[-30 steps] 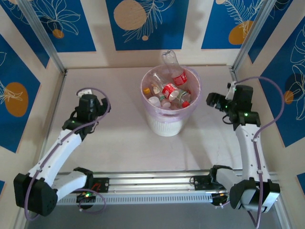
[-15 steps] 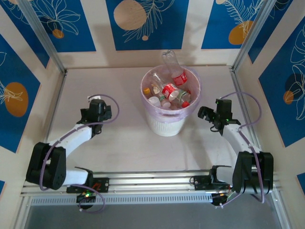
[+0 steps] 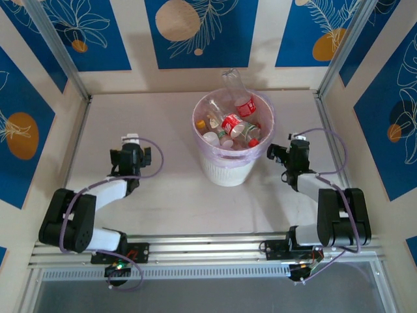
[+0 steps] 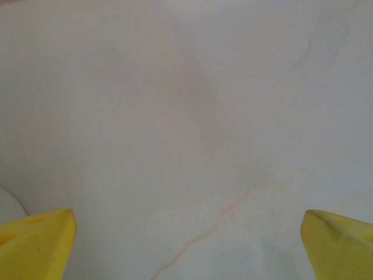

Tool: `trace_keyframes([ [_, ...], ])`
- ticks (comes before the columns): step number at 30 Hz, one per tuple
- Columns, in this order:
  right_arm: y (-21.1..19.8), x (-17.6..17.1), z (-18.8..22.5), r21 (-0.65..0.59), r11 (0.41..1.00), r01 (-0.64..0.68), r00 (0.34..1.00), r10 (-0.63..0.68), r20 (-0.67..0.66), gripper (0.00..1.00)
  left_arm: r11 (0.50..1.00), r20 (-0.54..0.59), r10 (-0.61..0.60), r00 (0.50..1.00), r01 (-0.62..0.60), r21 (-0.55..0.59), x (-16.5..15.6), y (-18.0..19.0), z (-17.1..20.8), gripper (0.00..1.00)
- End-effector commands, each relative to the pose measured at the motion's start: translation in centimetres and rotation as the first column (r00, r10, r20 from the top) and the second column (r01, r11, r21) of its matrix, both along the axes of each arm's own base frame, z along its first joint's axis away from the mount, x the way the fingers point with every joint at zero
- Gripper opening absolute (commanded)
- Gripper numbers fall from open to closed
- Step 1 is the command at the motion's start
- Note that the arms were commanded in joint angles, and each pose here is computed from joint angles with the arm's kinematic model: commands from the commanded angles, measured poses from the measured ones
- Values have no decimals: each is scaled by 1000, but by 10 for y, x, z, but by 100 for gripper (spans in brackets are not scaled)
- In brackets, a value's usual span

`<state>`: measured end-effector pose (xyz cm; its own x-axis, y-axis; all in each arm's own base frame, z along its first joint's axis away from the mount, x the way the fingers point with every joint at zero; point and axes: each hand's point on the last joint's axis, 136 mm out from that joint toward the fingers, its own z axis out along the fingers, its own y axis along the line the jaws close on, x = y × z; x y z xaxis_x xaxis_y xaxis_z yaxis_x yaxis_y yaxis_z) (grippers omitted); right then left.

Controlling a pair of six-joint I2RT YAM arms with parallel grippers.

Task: Put the plastic bottles in the bin

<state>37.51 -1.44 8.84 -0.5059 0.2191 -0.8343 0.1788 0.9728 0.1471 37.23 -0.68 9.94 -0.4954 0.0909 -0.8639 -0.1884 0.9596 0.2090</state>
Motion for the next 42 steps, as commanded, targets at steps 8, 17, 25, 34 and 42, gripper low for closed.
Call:
trace_keyframes([
  [8, 19, 17, 15, -58, 992, -113, 974, 122, 193, 99, 997, 214, -72, 974, 66, 36, 20, 2, 14, 100],
  [17, 25, 20, 7, -53, 986, -160, 964, 167, 205, 99, 986, 206, -152, 967, 162, -30, 22, -3, -3, 100],
  [25, 28, 21, 6, -75, 985, -154, 968, 166, 188, 99, 986, 191, -151, 970, 161, -41, 21, -4, -4, 100],
  [34, 28, 21, 6, -75, 985, -154, 969, 166, 186, 99, 986, 192, -150, 970, 160, -40, 21, -3, -4, 100],
  [42, 27, 21, 6, -75, 985, -154, 969, 165, 186, 99, 986, 192, -149, 970, 160, -40, 21, -3, -4, 100],
])
